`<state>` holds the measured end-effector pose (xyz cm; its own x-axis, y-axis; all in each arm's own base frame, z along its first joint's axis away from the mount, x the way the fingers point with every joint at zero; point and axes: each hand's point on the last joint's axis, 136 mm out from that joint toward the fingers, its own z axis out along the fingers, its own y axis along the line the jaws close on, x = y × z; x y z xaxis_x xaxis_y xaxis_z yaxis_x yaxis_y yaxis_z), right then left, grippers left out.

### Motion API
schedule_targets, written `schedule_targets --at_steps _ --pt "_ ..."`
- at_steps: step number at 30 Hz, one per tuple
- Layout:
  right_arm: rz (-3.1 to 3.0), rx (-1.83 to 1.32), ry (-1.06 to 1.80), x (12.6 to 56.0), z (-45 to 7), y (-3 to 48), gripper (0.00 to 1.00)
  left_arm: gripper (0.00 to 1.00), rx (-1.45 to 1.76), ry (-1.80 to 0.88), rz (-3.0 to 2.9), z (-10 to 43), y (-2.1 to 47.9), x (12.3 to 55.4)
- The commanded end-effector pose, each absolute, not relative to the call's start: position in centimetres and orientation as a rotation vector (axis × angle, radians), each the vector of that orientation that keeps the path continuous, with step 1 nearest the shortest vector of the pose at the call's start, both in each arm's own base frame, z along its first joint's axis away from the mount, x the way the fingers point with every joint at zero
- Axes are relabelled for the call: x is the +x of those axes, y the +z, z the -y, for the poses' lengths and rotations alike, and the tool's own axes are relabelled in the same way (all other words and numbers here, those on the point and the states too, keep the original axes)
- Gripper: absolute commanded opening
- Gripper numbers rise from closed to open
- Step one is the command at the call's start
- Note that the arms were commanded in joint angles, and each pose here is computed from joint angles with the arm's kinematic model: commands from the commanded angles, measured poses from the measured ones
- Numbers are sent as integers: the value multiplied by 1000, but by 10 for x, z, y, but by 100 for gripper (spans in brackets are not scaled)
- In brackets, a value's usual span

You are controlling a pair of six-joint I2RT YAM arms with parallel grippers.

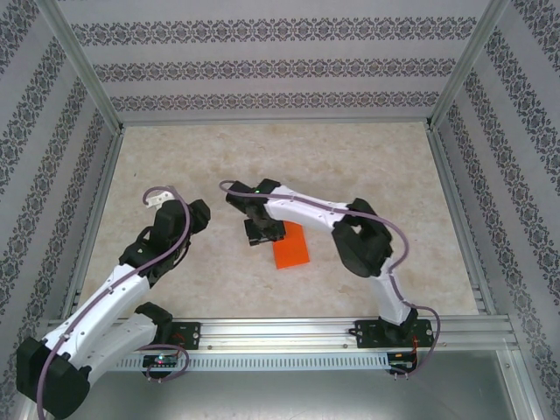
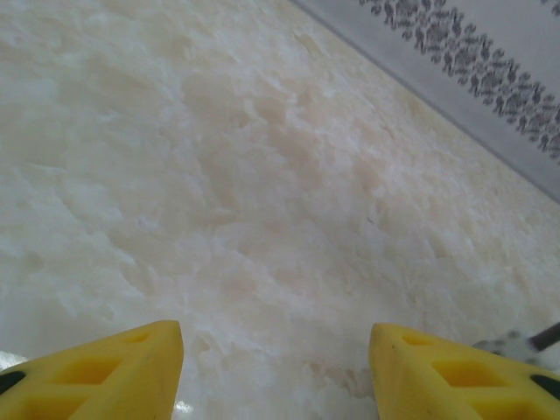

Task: Fold a paper plane with a square sheet of paper (pick it up from the middle)
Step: Turn over the paper at the center of the table.

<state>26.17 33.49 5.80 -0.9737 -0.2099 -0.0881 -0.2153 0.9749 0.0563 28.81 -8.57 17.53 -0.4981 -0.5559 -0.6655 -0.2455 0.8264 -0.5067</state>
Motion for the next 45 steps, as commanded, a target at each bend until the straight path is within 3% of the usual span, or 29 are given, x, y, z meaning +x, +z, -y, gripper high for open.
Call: schedule_targets --at_steps 1,8,13,20,24,33,45 --pt "-2838 -135 475 290 -339 114 47 58 -472 -563 -2137 113 184 300" --pt "-2538 295 706 314 -247 115 49 44 -230 -870 -2451 207 137 320" --pt "-2550 307 920 317 -232 94 50 40 -130 -904 -2625 254 101 322" --pt "-2628 121 1095 316 -260 80 52 37 -235 -825 -2715 265 61 330" --pt "-2700 123 998 319 -251 61 52 36 -210 -858 -2722 275 58 332" --pt "-2722 99 1061 316 -254 50 51 31 -185 -878 -2770 286 46 332" --pt "-2719 169 1148 310 -253 38 36 24 -118 -890 -2793 300 37 341"
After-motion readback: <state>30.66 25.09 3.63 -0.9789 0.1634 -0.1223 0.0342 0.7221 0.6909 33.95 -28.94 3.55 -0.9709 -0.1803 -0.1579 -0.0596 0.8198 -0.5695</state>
